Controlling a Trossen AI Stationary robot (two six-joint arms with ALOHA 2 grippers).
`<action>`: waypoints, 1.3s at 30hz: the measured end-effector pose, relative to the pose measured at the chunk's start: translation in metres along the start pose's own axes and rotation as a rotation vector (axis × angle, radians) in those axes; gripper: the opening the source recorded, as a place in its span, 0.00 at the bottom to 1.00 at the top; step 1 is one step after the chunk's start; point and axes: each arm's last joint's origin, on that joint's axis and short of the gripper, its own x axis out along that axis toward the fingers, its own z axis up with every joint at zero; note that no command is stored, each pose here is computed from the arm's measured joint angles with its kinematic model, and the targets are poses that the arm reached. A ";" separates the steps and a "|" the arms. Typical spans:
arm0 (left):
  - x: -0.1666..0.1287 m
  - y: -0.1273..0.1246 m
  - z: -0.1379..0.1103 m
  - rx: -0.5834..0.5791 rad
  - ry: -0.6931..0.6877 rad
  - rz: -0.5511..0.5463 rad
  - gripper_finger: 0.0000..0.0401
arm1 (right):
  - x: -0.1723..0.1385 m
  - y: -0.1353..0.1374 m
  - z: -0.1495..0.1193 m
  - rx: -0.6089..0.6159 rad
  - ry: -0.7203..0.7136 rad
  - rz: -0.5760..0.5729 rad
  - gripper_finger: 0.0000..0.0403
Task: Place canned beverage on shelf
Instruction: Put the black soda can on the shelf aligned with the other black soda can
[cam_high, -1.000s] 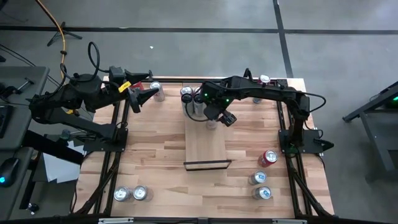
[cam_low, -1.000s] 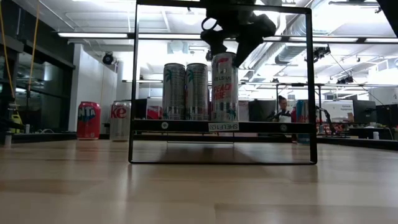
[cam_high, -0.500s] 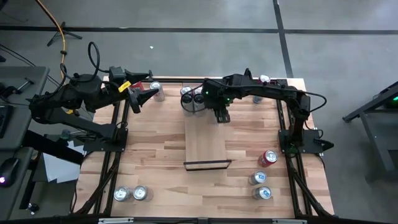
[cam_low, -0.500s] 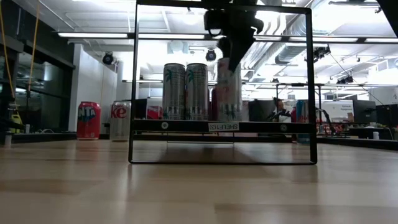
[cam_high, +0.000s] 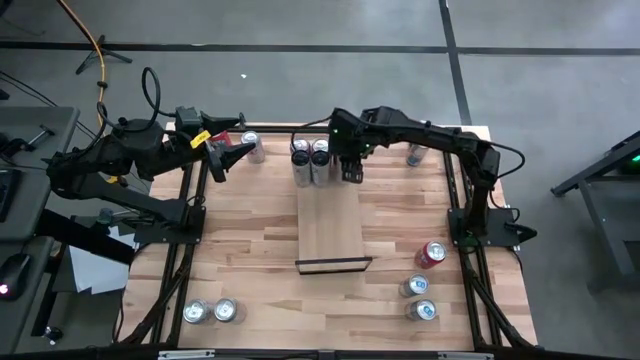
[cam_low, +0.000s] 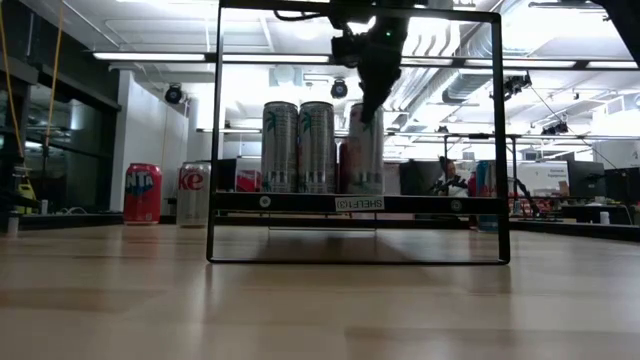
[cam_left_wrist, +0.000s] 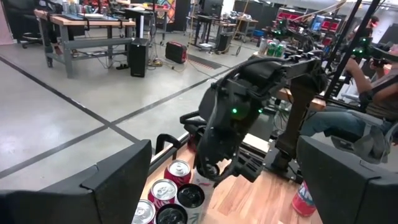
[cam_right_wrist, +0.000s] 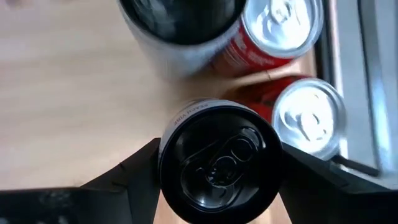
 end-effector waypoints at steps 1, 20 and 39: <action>0.000 0.000 0.000 0.000 0.000 0.000 0.88 | 0.000 -0.001 0.001 0.010 -0.013 0.019 0.62; 0.000 0.000 0.000 0.000 0.000 0.000 0.88 | 0.000 0.000 0.004 0.003 -0.044 0.026 0.63; 0.000 0.000 0.000 -0.001 0.000 0.000 0.88 | 0.000 0.000 0.004 0.055 -0.042 0.026 0.63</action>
